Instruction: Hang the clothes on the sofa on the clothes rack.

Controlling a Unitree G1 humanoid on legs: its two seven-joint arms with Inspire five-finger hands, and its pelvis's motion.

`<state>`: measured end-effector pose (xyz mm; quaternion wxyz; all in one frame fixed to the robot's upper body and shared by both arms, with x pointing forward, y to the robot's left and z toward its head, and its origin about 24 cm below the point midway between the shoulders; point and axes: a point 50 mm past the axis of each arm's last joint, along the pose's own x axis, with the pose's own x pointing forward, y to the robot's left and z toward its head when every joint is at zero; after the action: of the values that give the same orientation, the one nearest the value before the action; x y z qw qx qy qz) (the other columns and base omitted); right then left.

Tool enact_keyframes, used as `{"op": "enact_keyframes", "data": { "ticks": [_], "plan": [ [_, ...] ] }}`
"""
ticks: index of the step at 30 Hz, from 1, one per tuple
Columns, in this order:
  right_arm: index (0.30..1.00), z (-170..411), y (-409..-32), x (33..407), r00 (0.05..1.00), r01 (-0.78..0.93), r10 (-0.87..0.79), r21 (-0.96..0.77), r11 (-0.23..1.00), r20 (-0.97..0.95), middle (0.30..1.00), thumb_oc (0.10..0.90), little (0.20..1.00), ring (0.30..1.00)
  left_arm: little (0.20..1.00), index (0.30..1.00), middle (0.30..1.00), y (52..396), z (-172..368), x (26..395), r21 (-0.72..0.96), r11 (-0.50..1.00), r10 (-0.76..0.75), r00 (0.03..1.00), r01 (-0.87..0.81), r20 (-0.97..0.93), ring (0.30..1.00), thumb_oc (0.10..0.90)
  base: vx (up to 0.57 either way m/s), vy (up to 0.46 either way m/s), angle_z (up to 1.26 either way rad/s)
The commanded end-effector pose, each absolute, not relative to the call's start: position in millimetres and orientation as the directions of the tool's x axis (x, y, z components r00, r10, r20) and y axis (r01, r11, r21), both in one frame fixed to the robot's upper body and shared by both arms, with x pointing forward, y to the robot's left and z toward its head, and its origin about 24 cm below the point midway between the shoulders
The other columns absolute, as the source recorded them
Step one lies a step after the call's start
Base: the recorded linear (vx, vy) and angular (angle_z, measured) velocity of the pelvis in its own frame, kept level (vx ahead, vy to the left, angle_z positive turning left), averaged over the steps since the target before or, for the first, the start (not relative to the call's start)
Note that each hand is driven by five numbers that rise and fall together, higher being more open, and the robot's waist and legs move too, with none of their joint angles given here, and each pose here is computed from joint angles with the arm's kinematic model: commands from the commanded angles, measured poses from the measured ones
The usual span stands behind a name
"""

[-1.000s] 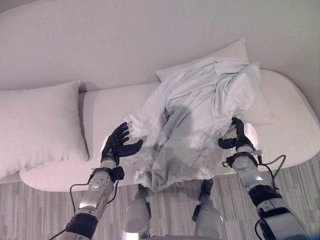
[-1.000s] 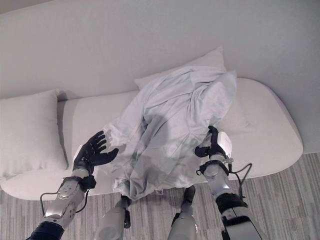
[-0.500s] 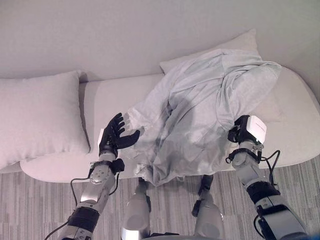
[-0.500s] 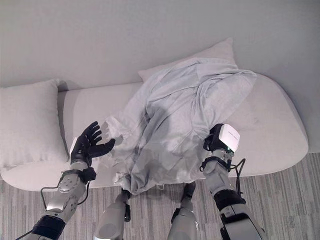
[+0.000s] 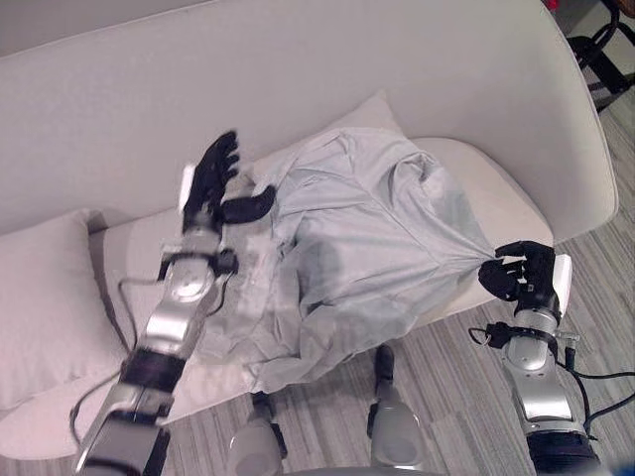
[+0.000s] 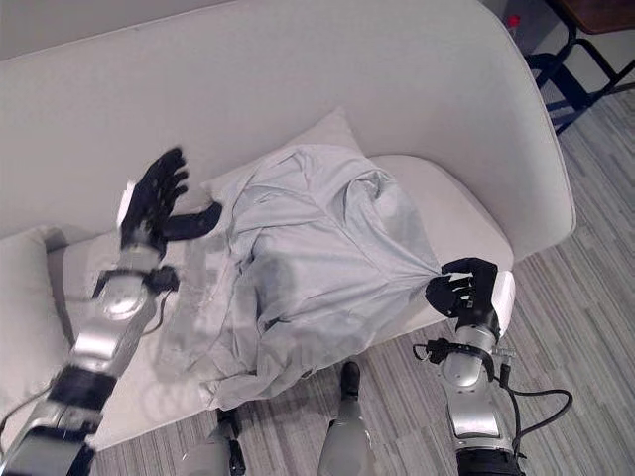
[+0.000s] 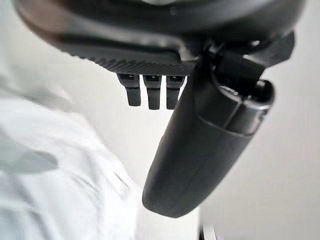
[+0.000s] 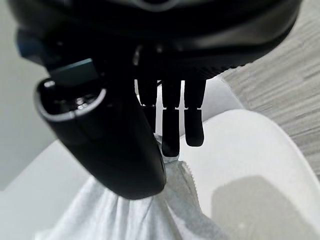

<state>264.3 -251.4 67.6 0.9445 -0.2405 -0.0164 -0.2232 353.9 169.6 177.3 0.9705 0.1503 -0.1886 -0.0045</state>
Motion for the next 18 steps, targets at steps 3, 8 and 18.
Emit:
{"op": "enact_keyframes", "data": {
  "ticks": [3, 8, 18],
  "plan": [
    [0.300, 109, -226, 285, 0.926, 0.313, -0.190, -0.382, 0.869, 0.326, 0.300, 0.400, 0.300, 0.300, 0.900, 0.900, 0.900, 178, 264, 370, 0.549, 0.801, -0.147, 0.810, -0.239, 0.567, 0.900, 0.800, -0.01, -0.029, -0.48],
    [0.300, 92, -224, 277, 0.953, 0.248, -0.143, -0.423, 0.871, 0.266, 0.300, 0.400, 0.300, 0.300, 0.900, 0.900, 0.900, 213, 299, 373, 0.689, 0.610, -0.133, 0.806, -0.392, 0.576, 0.900, 0.800, 0.03, -0.009, -0.26],
    [0.300, 85, -254, 257, 0.940, 0.323, -0.229, -0.437, 0.839, 0.255, 0.300, 0.400, 0.300, 0.300, 0.900, 0.900, 0.900, 253, 303, 368, 0.750, 0.453, -0.053, 0.825, -0.482, 0.563, 0.900, 0.800, 0.02, -0.009, -0.05]
  ]
}}
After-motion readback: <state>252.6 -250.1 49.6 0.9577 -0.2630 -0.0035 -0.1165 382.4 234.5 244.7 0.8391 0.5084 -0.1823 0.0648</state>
